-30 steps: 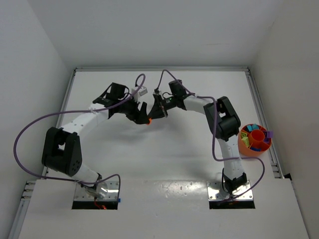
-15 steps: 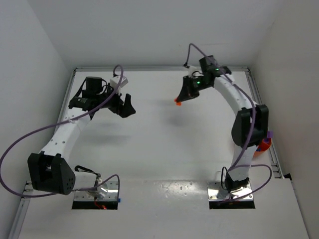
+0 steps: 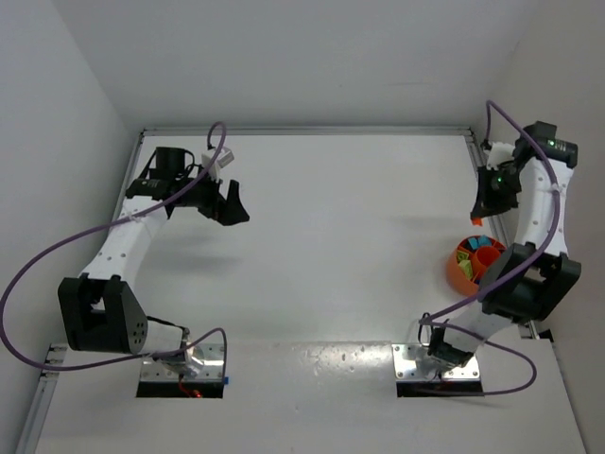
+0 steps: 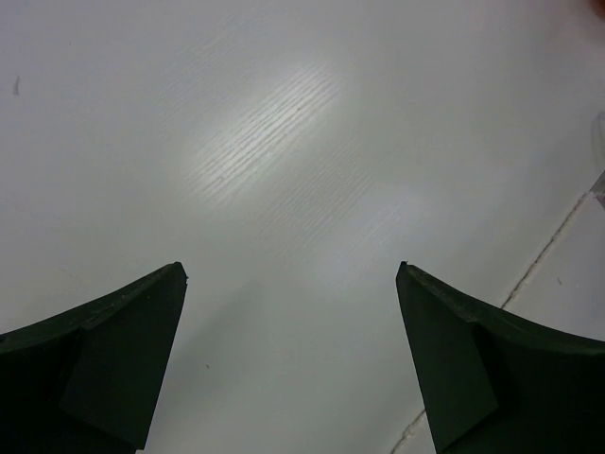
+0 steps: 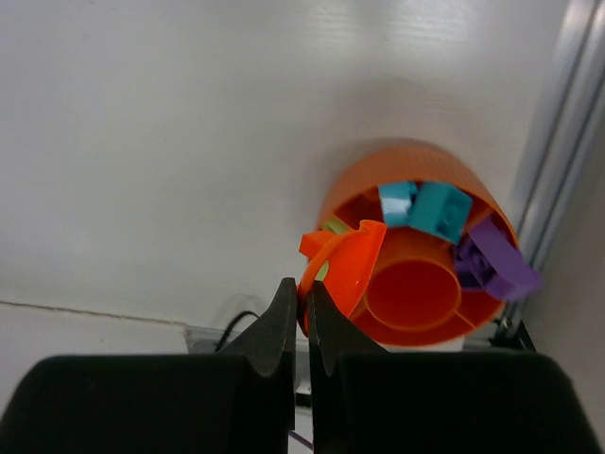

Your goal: Sort the legos into containers by color

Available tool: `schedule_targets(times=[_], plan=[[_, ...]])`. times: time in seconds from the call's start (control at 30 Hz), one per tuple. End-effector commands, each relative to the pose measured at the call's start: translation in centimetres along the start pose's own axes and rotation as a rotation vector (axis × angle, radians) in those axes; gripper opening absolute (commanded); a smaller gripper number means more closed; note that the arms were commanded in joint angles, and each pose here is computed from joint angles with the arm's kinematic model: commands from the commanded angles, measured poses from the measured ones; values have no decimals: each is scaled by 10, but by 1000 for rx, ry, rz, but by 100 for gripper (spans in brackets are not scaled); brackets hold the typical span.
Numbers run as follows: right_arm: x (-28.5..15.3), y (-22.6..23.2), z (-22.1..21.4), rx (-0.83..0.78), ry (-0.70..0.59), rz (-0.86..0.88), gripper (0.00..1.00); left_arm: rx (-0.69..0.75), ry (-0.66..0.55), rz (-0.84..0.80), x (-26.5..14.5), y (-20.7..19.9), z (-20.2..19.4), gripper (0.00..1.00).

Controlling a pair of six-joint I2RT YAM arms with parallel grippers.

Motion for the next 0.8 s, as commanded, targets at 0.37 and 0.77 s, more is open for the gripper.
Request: schedule_targets(times=[0.37,0.77], plan=[[-15,-32,-86,89,160,-8,0,7,-12,-48,-14,-3,13,100],[8,-55,-97,167,189,122,0,-5,1,-52,-13,-2,11,100]])
Point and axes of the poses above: each gripper's point midway between its finger pads, its own x axis out along the fingers, its own y axis along the line the jaws close on, z = x × y, the point moved 9 cm from there along -x, back along the fingers
